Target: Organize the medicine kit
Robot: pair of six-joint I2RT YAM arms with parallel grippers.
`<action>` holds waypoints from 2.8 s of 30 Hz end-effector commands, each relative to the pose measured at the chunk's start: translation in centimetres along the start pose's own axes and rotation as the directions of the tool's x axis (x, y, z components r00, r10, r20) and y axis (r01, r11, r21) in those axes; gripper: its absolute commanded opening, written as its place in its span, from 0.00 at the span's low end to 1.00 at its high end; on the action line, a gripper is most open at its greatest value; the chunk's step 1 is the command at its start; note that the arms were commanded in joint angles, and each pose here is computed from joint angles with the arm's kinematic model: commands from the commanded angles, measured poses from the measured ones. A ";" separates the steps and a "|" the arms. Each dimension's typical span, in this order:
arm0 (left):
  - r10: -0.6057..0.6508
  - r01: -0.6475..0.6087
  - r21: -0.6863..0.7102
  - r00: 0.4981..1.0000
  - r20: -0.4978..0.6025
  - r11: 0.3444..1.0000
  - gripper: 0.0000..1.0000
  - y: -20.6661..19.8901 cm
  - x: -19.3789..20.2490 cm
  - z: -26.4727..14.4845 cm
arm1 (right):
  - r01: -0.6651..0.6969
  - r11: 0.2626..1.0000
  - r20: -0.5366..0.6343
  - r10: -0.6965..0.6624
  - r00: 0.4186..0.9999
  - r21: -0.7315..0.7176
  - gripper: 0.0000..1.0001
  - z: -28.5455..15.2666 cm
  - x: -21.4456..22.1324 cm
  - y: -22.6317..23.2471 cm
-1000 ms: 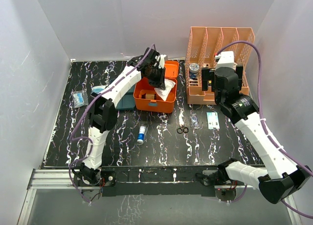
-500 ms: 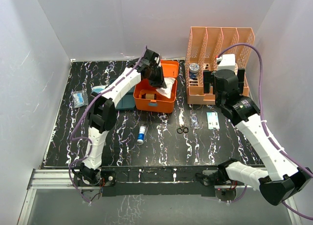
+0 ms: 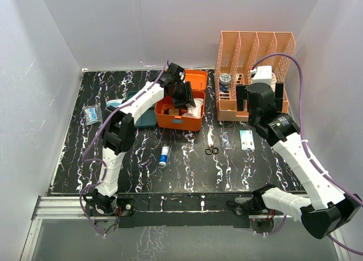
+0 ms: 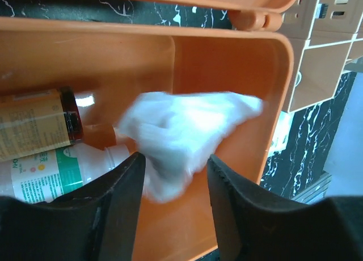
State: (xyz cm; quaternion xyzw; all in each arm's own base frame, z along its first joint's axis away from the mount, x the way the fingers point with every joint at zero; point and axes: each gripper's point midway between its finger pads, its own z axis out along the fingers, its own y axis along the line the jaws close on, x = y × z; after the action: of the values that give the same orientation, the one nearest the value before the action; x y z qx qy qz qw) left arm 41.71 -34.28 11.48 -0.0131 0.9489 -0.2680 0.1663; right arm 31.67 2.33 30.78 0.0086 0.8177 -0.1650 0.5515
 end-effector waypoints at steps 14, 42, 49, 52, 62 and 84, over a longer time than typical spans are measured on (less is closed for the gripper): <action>0.241 -0.249 0.009 0.944 0.225 0.968 0.51 -3.0 -4.2 -8.2 | -0.048 0.999 0.044 0.048 0.998 -0.013 0.98 0.3 -1.1 0.4; 0.243 -0.240 -0.202 0.970 -0.007 0.950 0.53 11.2 13.2 -12.4 | -0.066 0.990 -0.005 0.066 0.998 -0.123 0.98 2.9 -0.5 4.8; 0.133 -0.152 -0.208 0.986 -0.103 0.966 0.53 11.8 15.5 -10.9 | -0.061 0.992 -0.030 0.058 0.998 -0.109 0.98 2.9 0.8 4.6; 0.102 -0.131 -0.211 0.985 -0.142 0.969 0.55 12.0 16.9 -10.3 | -0.057 0.993 -0.036 0.054 0.998 -0.107 0.99 3.0 1.3 4.6; 0.120 -0.175 -0.242 0.967 -0.224 0.955 0.60 14.0 20.6 -7.8 | -0.043 0.984 -0.057 0.033 0.998 -0.173 0.98 3.8 1.8 6.5; 0.282 -0.308 -0.243 0.950 -0.134 0.920 0.01 11.7 16.5 -10.6 | -0.045 0.963 -0.074 0.027 0.997 -0.264 0.98 4.0 2.4 8.6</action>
State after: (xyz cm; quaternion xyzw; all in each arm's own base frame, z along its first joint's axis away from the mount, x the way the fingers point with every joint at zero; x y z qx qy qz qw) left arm 21.89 -20.27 3.38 0.0863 0.9883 -0.0916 0.0863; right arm 35.02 8.06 22.94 -0.0515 0.8691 -0.0723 0.4867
